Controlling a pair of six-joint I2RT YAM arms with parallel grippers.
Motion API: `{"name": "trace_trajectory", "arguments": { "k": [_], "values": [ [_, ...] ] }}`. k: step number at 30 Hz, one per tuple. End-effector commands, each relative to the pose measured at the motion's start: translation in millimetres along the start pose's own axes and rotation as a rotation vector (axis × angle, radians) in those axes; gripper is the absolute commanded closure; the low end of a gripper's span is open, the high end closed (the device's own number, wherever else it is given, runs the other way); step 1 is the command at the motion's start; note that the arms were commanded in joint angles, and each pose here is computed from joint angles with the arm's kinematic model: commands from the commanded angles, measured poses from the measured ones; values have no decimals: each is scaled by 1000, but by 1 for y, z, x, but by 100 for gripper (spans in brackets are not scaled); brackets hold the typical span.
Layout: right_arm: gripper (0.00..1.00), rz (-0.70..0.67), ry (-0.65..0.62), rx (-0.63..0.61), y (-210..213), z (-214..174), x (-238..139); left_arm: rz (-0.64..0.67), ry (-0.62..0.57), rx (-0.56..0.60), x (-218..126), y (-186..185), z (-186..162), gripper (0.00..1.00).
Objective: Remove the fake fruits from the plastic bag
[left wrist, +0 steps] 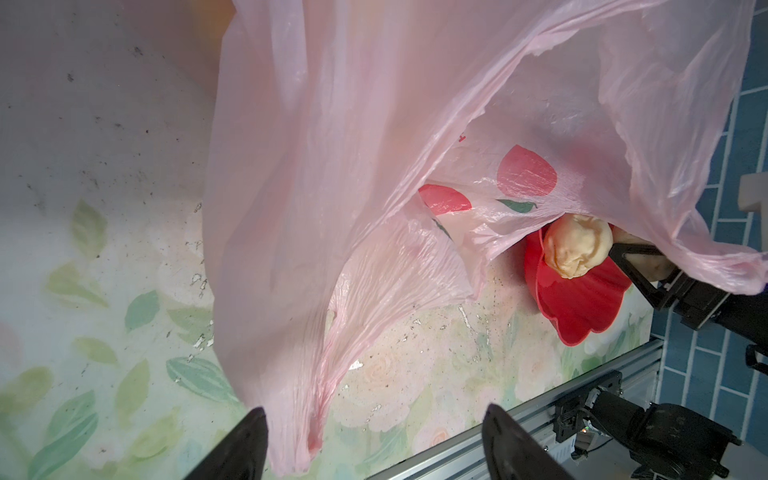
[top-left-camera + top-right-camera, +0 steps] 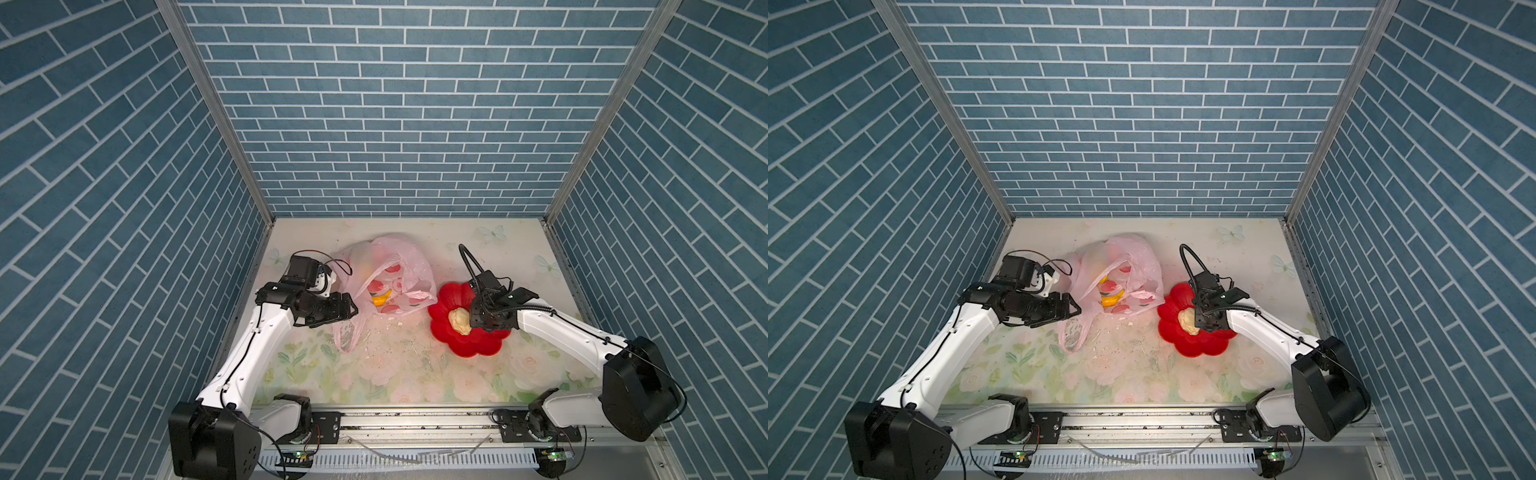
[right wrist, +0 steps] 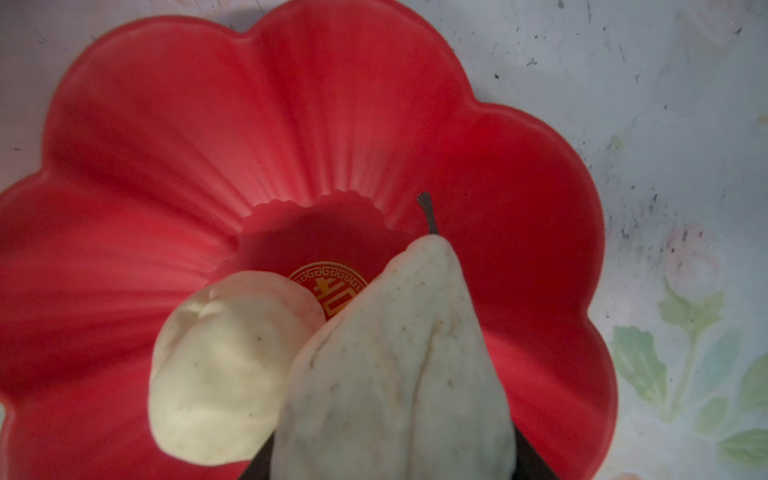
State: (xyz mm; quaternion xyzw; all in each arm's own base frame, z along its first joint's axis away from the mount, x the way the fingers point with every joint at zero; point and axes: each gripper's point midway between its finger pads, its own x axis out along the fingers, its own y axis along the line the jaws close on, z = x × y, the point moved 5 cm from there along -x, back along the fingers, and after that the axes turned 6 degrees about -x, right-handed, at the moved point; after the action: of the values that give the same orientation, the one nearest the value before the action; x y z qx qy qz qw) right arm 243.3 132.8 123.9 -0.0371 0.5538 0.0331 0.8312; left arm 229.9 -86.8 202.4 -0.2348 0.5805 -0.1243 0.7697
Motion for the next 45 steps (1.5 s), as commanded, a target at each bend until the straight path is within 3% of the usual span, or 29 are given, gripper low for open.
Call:
{"name": "trace_trajectory", "arguments": {
  "k": [1, 9, 16, 30, 37, 45],
  "values": [
    [53, -9, 28, 39, -4, -6, 7, -9, 10, -8, 7, 2, 3, 18],
    [51, -2, 35, 53, -4, -3, 10, 21, 45, 6, 15, 5, 9, 18],
    [47, 6, 55, 52, -1, -3, 20, 76, 10, 26, 1, 5, 14, 19],
    [25, -32, 71, 4, -4, -6, 30, 102, 12, 18, -9, 6, 6, 18],
    [22, -36, 29, 9, -7, -2, 20, 95, 28, 13, 1, 10, 4, 18],
    [22, -28, -42, 29, -14, 5, -8, 205, -5, 17, -1, 25, 3, 17]
  ]
}}
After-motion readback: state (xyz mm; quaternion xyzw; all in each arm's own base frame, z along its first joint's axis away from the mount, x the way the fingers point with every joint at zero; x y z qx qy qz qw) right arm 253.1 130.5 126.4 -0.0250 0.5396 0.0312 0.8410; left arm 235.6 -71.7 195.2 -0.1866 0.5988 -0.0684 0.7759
